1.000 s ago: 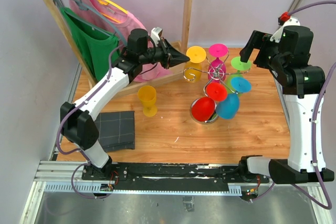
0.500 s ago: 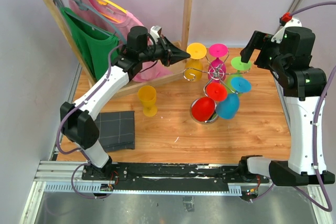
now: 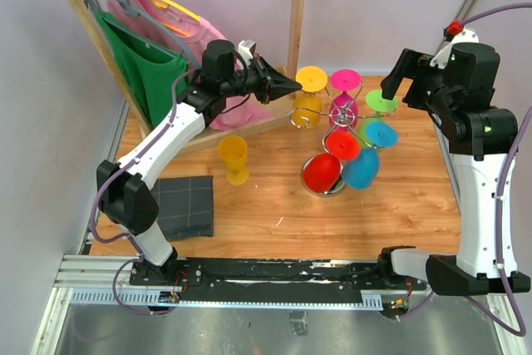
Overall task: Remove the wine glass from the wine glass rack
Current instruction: Pick up the wine glass from the wine rack.
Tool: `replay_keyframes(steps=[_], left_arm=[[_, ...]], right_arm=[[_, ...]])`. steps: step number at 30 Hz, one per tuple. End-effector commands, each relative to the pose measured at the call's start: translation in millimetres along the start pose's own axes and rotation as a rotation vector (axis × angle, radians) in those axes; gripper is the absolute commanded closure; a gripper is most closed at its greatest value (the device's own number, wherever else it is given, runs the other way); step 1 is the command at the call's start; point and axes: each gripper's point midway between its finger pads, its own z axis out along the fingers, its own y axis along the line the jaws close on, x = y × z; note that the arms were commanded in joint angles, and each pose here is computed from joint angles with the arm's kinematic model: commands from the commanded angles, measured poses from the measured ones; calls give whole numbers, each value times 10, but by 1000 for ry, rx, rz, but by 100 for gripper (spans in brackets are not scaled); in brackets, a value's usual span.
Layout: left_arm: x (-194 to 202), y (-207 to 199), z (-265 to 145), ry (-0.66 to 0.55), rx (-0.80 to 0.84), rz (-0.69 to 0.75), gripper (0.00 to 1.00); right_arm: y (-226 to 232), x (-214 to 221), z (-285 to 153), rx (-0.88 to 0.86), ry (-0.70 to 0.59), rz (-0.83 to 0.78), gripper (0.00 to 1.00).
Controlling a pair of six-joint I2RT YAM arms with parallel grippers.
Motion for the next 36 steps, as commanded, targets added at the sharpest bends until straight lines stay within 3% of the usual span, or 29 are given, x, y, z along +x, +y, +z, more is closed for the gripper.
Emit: replay_keyframes(steps=[1, 15, 36], left_arm=[[-72, -147, 9, -17, 38, 36, 100], [-121, -150, 85, -15, 38, 48, 100], [220, -161, 158, 77, 52, 59, 100]], right_arm=[[-46, -71, -55, 14, -35, 14, 1], [-77, -53, -84, 27, -33, 5, 2], [-122, -13, -159, 43, -37, 0, 1]])
